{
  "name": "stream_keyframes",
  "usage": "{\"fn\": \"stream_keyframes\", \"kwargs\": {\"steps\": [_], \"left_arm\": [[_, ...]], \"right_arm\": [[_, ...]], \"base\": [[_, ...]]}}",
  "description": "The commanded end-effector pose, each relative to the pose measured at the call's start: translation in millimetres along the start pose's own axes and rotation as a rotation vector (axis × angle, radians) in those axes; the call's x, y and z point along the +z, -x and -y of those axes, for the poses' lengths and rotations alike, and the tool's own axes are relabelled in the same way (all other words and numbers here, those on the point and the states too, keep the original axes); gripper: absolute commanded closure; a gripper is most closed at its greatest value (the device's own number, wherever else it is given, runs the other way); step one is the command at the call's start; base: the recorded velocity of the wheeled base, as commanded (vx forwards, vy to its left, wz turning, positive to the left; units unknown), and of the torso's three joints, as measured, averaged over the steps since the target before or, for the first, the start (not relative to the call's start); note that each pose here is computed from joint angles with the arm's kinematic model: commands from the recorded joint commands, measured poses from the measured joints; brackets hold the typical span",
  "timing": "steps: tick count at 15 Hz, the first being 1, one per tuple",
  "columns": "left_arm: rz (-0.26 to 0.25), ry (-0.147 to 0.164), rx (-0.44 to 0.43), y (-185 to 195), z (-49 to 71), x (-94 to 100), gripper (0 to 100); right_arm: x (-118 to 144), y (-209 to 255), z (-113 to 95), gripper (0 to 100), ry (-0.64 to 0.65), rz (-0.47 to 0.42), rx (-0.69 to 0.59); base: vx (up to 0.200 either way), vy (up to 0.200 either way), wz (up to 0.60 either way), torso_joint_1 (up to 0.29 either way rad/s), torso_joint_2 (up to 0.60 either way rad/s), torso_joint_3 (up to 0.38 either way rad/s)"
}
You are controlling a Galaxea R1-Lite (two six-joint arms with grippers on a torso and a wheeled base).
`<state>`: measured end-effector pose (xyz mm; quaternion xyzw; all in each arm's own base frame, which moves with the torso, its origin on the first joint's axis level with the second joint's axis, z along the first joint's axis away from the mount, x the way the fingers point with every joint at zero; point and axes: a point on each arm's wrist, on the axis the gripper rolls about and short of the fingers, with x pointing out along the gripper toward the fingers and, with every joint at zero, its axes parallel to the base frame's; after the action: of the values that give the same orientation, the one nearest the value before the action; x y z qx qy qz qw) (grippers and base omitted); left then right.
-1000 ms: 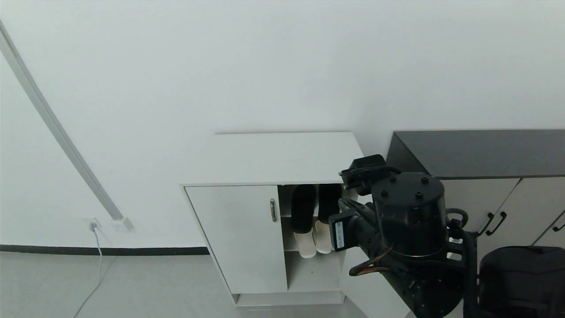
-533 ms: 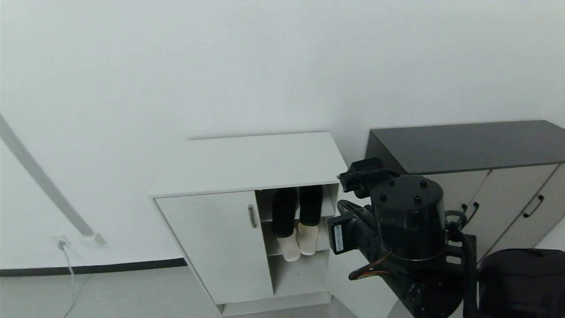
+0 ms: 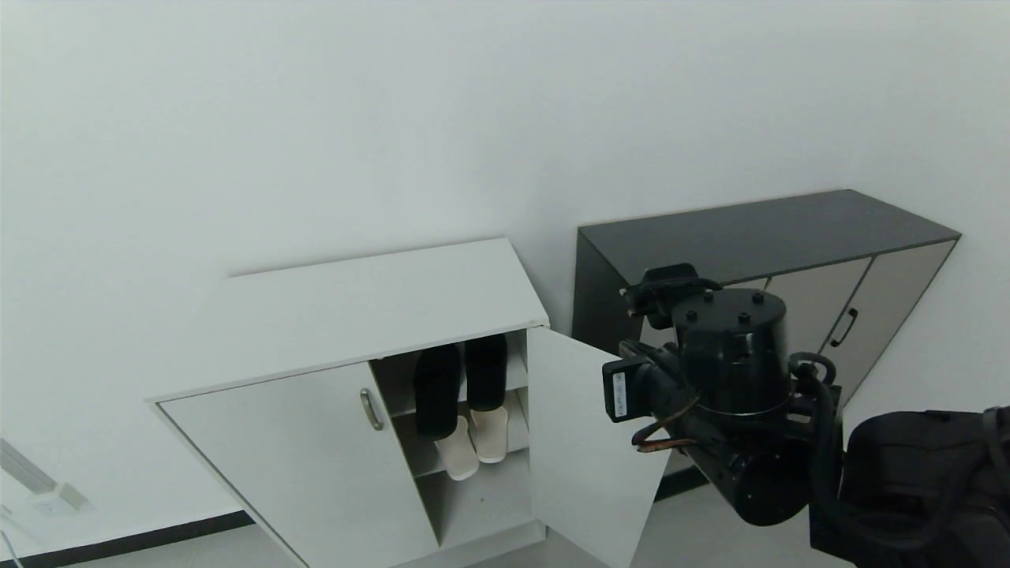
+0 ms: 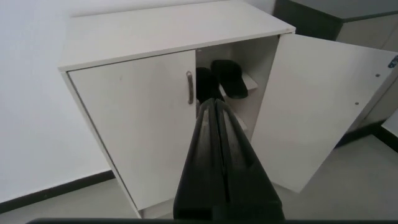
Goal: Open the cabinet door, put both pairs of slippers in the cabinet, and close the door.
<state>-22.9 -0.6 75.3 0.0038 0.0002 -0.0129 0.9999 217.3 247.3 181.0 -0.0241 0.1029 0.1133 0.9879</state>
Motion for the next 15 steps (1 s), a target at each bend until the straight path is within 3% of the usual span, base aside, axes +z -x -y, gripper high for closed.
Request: {"fn": "stream_keyframes", "kwargs": {"steps": [1, 9, 15], "left_arm": [[-0.001, 0.000, 0.000, 0, 0.0, 0.0, 100], [-0.001, 0.000, -0.002, 0, 0.0, 0.0, 100], [-0.001, 0.000, 0.000, 0, 0.0, 0.0, 100]], "right_arm": [[3, -9, 7, 100, -0.013, 0.003, -0.018], [3, -54, 41, 100, -0.052, -0.017, -0.094], [-2, -99, 67, 100, -0.076, -0.032, -0.144]], "base": [[0.000, 0.000, 0.00, 0.000, 0.00, 0.000], [-0.175, 0.000, 0.00, 0.008, 0.00, 0.000], [0.000, 0.000, 0.00, 0.000, 0.00, 0.000]]}}
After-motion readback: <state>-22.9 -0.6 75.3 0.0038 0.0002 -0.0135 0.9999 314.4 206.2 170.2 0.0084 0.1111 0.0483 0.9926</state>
